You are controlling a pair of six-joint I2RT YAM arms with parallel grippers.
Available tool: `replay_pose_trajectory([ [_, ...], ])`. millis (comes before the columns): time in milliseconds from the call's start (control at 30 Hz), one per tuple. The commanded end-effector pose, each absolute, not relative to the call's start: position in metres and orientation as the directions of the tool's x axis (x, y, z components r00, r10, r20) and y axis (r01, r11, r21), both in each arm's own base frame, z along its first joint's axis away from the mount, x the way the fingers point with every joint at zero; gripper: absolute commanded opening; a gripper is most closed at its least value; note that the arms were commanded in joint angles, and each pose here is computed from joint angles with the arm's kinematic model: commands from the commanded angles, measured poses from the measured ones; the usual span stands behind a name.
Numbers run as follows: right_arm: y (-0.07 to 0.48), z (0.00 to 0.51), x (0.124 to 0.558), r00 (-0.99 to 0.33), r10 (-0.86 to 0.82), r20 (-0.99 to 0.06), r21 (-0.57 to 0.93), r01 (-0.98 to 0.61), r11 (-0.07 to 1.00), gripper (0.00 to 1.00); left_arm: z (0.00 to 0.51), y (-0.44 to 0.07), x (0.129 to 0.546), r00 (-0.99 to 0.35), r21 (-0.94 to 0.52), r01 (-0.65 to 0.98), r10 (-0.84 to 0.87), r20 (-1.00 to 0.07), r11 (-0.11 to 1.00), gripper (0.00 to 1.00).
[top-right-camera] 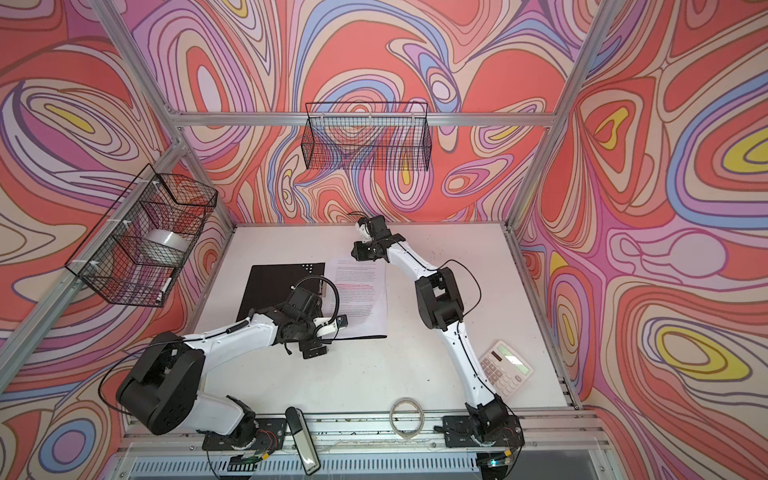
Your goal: Put the files into the folder
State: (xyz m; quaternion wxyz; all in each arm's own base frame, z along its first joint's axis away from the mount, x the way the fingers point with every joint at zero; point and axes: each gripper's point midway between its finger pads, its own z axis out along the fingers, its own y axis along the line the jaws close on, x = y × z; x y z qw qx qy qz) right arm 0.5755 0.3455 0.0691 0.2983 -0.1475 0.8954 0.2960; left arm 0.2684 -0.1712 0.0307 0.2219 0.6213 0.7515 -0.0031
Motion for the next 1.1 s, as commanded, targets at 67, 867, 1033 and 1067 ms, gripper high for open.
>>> replay_pose_trajectory([
  [67,0.332,0.054,0.602,-0.775,-0.036,-0.631,0.468,-0.418,0.779,0.25,0.017,-0.173,0.269,-0.071,0.3,0.94,0.953,-0.294,0.162,1.0],
  [867,0.313,0.003,0.574,-0.867,-0.173,-0.467,0.489,-0.416,0.767,0.37,0.002,-0.171,0.268,-0.012,0.327,0.94,0.967,-0.254,0.098,1.0],
  [1033,0.317,0.002,0.565,-0.876,-0.189,-0.443,0.521,-0.423,0.742,0.35,0.001,-0.172,0.267,-0.01,0.324,0.941,0.968,-0.251,0.094,1.0],
  [1067,0.318,0.002,0.564,-0.876,-0.192,-0.442,0.524,-0.426,0.737,0.34,0.0,-0.172,0.266,-0.01,0.322,0.942,0.968,-0.249,0.093,1.0],
])
